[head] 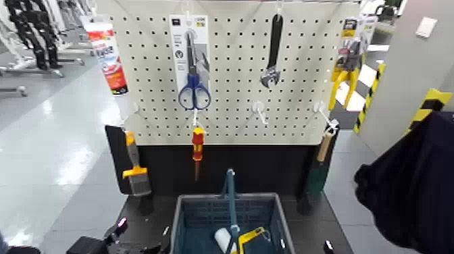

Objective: Put the yellow paint brush into the crate.

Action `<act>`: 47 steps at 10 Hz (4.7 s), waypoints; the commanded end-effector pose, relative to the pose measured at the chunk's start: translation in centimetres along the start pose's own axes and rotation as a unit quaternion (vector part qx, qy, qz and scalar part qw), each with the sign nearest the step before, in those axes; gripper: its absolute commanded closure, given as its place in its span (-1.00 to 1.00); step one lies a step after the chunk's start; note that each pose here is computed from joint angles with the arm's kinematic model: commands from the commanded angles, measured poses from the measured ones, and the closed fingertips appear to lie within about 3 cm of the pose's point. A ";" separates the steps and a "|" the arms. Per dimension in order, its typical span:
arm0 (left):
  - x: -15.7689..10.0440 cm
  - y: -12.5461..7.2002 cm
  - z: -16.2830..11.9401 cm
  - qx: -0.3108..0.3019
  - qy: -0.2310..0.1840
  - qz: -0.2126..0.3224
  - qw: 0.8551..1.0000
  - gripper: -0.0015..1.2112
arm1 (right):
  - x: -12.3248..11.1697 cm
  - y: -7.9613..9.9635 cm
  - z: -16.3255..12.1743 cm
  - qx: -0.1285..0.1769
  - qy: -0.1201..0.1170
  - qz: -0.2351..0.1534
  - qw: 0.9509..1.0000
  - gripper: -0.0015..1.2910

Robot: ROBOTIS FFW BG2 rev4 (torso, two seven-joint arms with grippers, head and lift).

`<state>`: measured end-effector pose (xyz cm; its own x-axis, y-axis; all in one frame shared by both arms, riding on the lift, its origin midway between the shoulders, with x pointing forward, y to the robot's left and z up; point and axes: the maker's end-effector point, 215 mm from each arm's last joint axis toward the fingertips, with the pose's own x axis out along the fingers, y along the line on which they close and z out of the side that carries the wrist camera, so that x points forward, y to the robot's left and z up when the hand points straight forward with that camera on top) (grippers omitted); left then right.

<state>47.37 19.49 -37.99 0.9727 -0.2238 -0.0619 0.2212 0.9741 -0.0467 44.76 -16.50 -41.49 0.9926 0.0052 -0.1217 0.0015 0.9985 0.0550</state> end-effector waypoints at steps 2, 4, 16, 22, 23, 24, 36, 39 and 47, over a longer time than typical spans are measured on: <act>0.0 0.0 -0.2 -0.002 0.003 -0.001 1.000 -0.81 | -0.1 0.1 -0.1 0.002 0.002 0.000 1.000 -0.79; 0.0 0.0 -0.2 -0.011 -0.003 -0.010 1.000 -0.81 | 0.0 0.1 -0.2 0.003 0.004 0.000 1.000 -0.79; 2.2 14.5 5.8 0.046 0.004 -0.069 0.997 -0.81 | 0.2 0.8 -0.9 0.000 0.020 0.012 1.000 -0.78; 5.5 15.8 6.4 0.033 0.023 -0.125 0.991 -0.80 | 0.3 0.8 -0.9 0.001 0.022 0.014 1.000 -0.78; 6.2 15.8 6.3 0.033 0.029 -0.134 0.990 -0.80 | 0.4 0.9 -0.8 0.002 0.020 0.015 1.000 -0.78; 7.3 15.7 6.3 0.033 0.035 -0.149 0.988 -0.80 | 0.4 1.1 -0.9 0.003 0.022 0.017 1.000 -0.78; 13.9 10.4 7.4 0.035 0.043 -0.237 0.970 -0.76 | 0.6 1.5 -0.7 0.005 0.020 0.024 0.999 -0.78; 14.3 9.8 7.9 0.033 0.038 -0.244 0.968 -0.26 | 0.7 1.6 -0.7 0.007 0.020 0.024 0.999 -0.78; 14.2 9.1 8.3 0.026 0.030 -0.243 0.969 0.96 | 0.6 1.5 -1.0 0.008 0.024 0.023 0.999 -0.78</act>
<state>63.80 25.52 -31.06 0.7487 -0.6549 -0.1032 0.6551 0.7547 -0.0363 45.22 -14.97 -42.44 0.9846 0.0544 -0.1660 -0.0418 0.9960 0.0785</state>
